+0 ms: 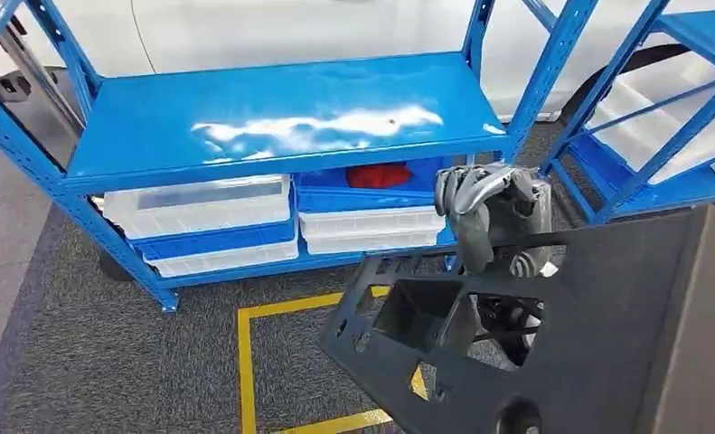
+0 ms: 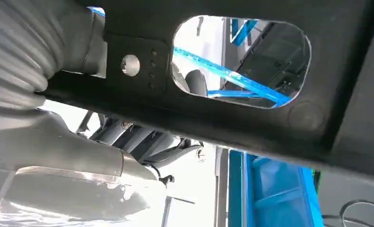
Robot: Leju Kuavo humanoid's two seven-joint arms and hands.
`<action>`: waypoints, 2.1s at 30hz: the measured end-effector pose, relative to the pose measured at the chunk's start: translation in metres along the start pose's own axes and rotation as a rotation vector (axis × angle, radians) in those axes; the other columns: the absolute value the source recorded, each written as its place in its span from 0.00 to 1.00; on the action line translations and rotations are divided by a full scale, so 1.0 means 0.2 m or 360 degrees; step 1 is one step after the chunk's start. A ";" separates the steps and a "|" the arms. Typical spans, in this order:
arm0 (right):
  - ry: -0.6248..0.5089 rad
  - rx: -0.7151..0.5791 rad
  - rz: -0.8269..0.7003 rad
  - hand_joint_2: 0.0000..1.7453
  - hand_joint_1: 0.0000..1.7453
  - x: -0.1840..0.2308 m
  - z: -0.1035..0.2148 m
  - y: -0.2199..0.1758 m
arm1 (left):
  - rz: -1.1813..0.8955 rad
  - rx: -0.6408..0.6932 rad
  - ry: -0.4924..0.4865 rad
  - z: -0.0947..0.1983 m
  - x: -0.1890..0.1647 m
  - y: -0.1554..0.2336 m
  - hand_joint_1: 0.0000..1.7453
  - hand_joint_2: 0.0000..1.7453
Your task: Take the parts from the cabinet and place them on the table.
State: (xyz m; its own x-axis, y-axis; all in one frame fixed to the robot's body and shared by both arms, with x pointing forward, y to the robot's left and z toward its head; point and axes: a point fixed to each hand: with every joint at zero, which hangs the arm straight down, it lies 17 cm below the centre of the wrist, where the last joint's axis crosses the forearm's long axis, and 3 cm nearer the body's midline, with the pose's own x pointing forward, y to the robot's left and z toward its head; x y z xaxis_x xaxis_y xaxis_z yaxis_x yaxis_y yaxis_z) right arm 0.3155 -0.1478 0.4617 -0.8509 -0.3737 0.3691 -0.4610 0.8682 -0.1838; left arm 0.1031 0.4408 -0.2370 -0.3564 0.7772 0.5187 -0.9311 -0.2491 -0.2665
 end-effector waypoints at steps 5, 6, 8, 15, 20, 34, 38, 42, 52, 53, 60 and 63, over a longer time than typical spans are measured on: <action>-0.0021 -0.0012 0.0024 1.00 1.00 0.01 -0.03 0.01 | 0.0002 0.0000 0.0003 0.00 -0.01 0.00 0.00 1.00; -0.0029 -0.0012 0.0030 1.00 1.00 0.01 -0.03 0.01 | 0.0001 0.0001 0.0006 0.00 -0.01 0.00 0.00 1.00; -0.0037 -0.0016 0.0029 1.00 1.00 0.01 -0.03 0.01 | -0.0002 0.0010 0.0004 0.00 0.00 0.01 0.00 1.00; -0.0022 -0.0027 0.0020 1.00 1.00 -0.02 0.00 0.02 | 0.0002 0.0022 0.0009 0.00 -0.01 0.03 0.00 1.00; -0.0021 -0.0022 0.0016 1.00 1.00 -0.03 0.00 0.02 | 0.0010 0.0012 0.0009 0.00 -0.01 0.00 0.00 1.00; -0.0015 -0.0042 0.0010 1.00 1.00 -0.04 -0.04 -0.01 | 0.0016 -0.0002 0.0004 0.00 -0.01 0.00 0.00 1.00; -0.0018 -0.0048 -0.0002 1.00 1.00 -0.04 -0.05 -0.02 | 0.0011 0.0005 0.0007 0.00 0.00 0.01 0.00 1.00; -0.0007 -0.0050 -0.0005 1.00 1.00 -0.06 -0.05 -0.03 | 0.0014 0.0045 0.0007 0.00 0.01 0.05 0.00 1.00; 0.0046 -0.0066 -0.0009 1.00 1.00 -0.11 -0.04 0.00 | 0.0009 0.0091 0.0018 -0.01 0.00 0.08 0.00 1.00; 0.0047 -0.0065 -0.0014 1.00 1.00 -0.11 -0.04 0.01 | 0.0010 0.0102 0.0021 -0.01 0.00 0.09 0.00 1.00; 0.0086 -0.0052 -0.0033 1.00 1.00 -0.14 0.00 0.05 | 0.0024 0.0126 0.0029 0.00 -0.01 0.13 0.00 1.00; 0.0098 -0.0041 -0.0034 1.00 1.00 -0.15 0.02 0.06 | 0.0027 0.0123 0.0032 0.00 -0.02 0.14 0.00 1.00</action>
State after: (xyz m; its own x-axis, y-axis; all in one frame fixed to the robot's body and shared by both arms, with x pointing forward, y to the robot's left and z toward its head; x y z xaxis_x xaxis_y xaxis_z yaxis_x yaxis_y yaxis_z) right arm 0.3349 -0.1270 0.4447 -0.8236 -0.3719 0.4282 -0.4714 0.8687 -0.1523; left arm 0.0788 0.4309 -0.2458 -0.3713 0.7838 0.4978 -0.9284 -0.3055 -0.2115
